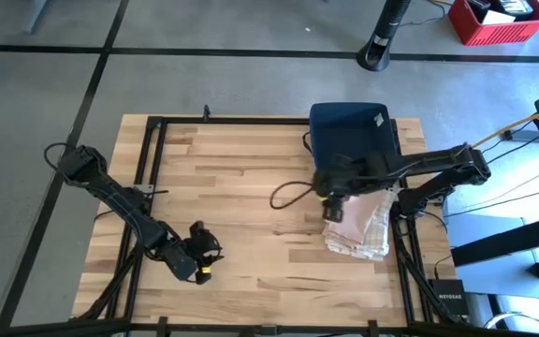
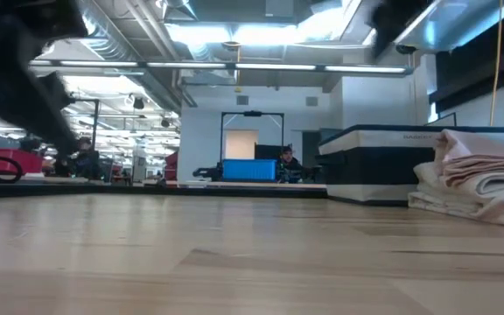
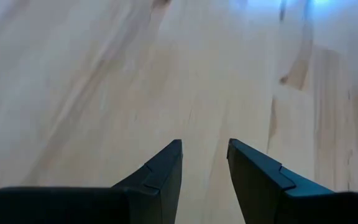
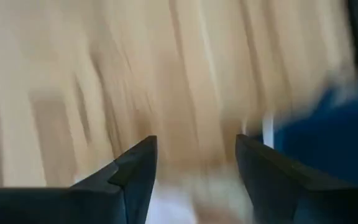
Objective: Fold towel
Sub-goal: Move the stacked towels to the center of the table
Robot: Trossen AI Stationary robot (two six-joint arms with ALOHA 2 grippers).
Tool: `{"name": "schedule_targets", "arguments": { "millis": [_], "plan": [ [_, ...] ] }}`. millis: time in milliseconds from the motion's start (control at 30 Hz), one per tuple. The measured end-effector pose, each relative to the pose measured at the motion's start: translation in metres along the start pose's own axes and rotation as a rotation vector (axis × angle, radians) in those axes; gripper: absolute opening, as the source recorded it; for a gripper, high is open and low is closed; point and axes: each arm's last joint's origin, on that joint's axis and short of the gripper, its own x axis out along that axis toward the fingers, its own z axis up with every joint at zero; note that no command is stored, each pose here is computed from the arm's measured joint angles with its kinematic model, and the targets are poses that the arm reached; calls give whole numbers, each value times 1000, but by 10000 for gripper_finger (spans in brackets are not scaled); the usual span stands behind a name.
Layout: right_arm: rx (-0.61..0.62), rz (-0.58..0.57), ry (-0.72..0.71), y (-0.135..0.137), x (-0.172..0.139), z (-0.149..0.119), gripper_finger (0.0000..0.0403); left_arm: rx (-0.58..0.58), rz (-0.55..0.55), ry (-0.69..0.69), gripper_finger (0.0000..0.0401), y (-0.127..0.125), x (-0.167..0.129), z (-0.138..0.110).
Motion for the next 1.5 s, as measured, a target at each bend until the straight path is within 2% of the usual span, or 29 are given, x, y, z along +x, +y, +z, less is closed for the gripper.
{"name": "schedule_targets", "arguments": {
  "millis": [133, 267, 400, 533, 733, 800, 967, 1067, 1133, 1300, 1500],
  "plan": [
    [-85, 73, -322, 2, -1, 16, 213, 64, -16, -35, 122, 6, -3, 25],
    [-114, 156, -493, -5, 11, 15, 181, 142, 0, -119, 97, 23, -13, 55],
    [-83, 216, -549, -17, 30, 2, 137, 174, 43, -199, 52, 49, -25, 75],
    [-53, 263, -609, -27, 35, -18, 91, 163, 49, -294, 9, 78, -36, 82],
    [26, 310, -675, -32, 24, -53, 22, 108, 12, -441, 8, 114, -55, 75],
    [78, 342, -611, -32, 22, -69, 6, 79, 5, -471, 4, 121, -60, 71],
    [230, 341, -159, -24, 36, -110, 7, 49, -13, -493, 6, 126, -65, 64],
    [278, 351, 73, -13, 44, -123, 3, 52, -10, -485, 5, 126, -64, 63],
    [291, 312, 210, -5, 51, -129, 5, 53, -7, -478, 2, 126, -63, 63],
    [231, 111, 500, 7, 76, -137, 3, 50, -8, -475, 5, 126, -62, 62],
    [60, 14, 615, 19, 115, -129, 2, 40, -11, -476, 5, 126, -62, 62]
  ]
}}
